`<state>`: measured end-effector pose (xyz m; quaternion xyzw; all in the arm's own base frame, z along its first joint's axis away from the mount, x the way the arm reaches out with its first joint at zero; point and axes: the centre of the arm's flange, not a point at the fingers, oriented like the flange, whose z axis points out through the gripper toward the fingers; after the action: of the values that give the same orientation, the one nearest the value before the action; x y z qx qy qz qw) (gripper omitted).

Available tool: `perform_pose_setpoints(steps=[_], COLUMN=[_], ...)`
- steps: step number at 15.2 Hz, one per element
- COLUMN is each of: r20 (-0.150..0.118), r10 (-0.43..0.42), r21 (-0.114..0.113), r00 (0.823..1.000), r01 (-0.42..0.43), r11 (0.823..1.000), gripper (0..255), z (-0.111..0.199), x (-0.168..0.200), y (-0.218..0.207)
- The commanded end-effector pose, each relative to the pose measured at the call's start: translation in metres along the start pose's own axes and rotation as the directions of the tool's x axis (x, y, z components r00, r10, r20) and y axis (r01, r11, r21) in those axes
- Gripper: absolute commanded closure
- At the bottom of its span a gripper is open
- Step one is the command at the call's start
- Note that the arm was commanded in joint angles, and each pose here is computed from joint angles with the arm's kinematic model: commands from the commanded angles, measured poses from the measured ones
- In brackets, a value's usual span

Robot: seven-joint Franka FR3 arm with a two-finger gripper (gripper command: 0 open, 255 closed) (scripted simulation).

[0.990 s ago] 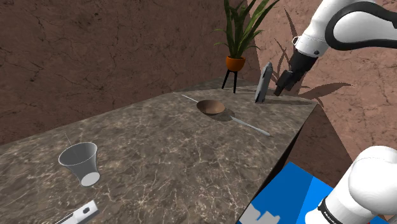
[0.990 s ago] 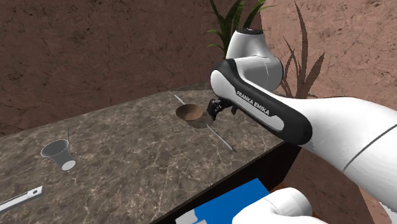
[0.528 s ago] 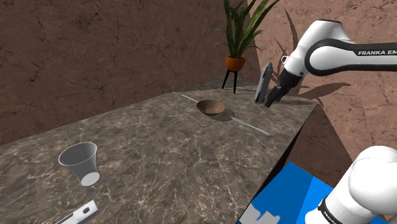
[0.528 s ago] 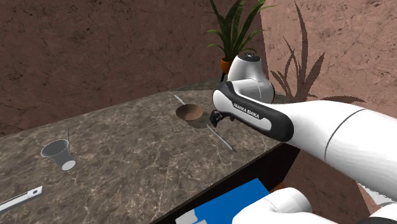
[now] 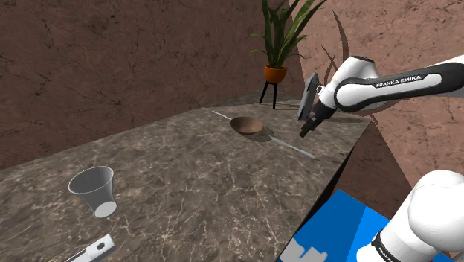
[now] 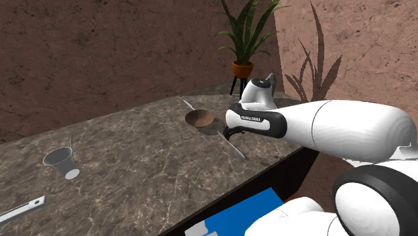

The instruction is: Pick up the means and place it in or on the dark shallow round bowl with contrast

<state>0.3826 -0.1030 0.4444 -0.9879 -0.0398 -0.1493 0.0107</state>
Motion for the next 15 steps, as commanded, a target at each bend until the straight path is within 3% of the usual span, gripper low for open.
perform_pose_setpoints(steps=[1,5,15], r20=[-0.014,-0.034,-0.035], r10=[-0.012,-0.036,-0.037], r21=[0.002,0.011,0.012], r00=[1.0,0.999,0.999], r01=[0.012,0.036,0.037], r11=[1.0,0.999,0.999], gripper=[0,0,0], z=[0.026,0.075,0.117], x=[0.003,0.01,0.012], y=[0.009,0.028,0.028])
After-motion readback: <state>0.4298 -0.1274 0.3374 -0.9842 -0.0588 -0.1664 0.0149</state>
